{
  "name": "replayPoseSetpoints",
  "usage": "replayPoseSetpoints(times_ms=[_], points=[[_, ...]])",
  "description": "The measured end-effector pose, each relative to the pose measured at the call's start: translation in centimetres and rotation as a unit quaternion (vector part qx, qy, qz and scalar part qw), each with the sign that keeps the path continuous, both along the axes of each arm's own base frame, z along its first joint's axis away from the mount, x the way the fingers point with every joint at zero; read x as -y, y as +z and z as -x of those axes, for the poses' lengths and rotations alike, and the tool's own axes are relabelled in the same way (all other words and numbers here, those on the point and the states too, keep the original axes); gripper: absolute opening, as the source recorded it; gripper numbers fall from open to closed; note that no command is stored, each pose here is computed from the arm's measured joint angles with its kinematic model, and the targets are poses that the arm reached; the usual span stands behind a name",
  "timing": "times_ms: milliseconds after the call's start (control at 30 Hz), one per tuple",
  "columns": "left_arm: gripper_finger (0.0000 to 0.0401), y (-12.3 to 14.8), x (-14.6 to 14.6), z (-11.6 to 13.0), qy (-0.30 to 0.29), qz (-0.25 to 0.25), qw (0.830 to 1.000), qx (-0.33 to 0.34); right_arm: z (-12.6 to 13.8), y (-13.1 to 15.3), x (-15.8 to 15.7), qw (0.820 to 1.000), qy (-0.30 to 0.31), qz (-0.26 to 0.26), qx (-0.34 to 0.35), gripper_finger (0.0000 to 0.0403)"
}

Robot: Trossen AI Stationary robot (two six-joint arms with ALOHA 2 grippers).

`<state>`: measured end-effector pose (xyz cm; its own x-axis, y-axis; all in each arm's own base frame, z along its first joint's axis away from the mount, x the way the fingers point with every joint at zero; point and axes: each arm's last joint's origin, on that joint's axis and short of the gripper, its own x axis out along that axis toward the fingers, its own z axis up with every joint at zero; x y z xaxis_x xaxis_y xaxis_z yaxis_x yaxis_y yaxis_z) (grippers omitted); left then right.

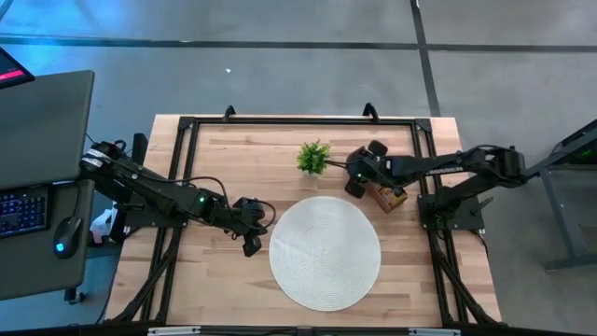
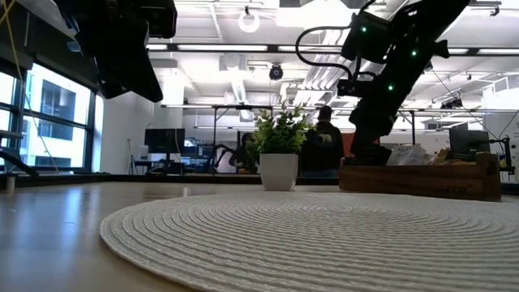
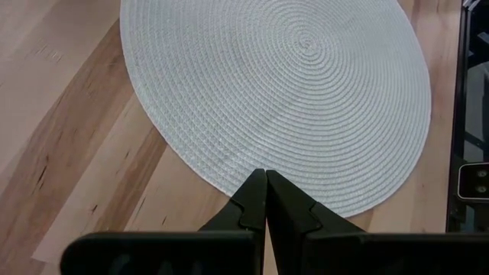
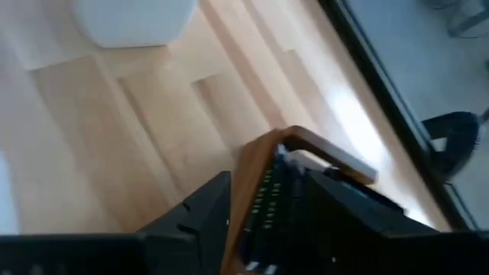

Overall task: Pick & Place Tea
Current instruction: Adjust the black tea bags in the left section of the wooden organizer

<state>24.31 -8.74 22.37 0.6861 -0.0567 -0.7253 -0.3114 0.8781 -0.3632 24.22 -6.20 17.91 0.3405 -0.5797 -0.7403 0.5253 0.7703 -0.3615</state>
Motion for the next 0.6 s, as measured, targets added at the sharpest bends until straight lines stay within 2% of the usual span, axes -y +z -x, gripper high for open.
replayPoseSetpoints(times_ms=[67,200,267,433,600], points=[[0.0005,0.0,0.0,0.0,0.000,0.000,1.000,0.000,0.1,0.0,0.1,1.000,-0.006,0.006,-0.001,0.0172],[0.0005,0.0,0.0,0.0,0.000,0.000,1.000,0.000,0.1,-0.4,0.6,0.999,-0.021,-0.033,0.009,0.0180],[0.0005,0.0,0.0,0.0,0.000,0.000,1.000,0.000,0.2,-0.7,0.9,0.999,-0.032,-0.027,-0.004,0.0178],[0.0005,0.0,0.0,0.0,0.000,0.000,1.000,0.000,0.3,-1.6,2.0,0.998,-0.055,-0.023,-0.027,0.0154],[0.0005,0.0,0.0,0.0,0.000,0.001,1.000,0.000,0.6,-1.7,3.0,0.996,-0.074,-0.029,-0.027,0.0113]])
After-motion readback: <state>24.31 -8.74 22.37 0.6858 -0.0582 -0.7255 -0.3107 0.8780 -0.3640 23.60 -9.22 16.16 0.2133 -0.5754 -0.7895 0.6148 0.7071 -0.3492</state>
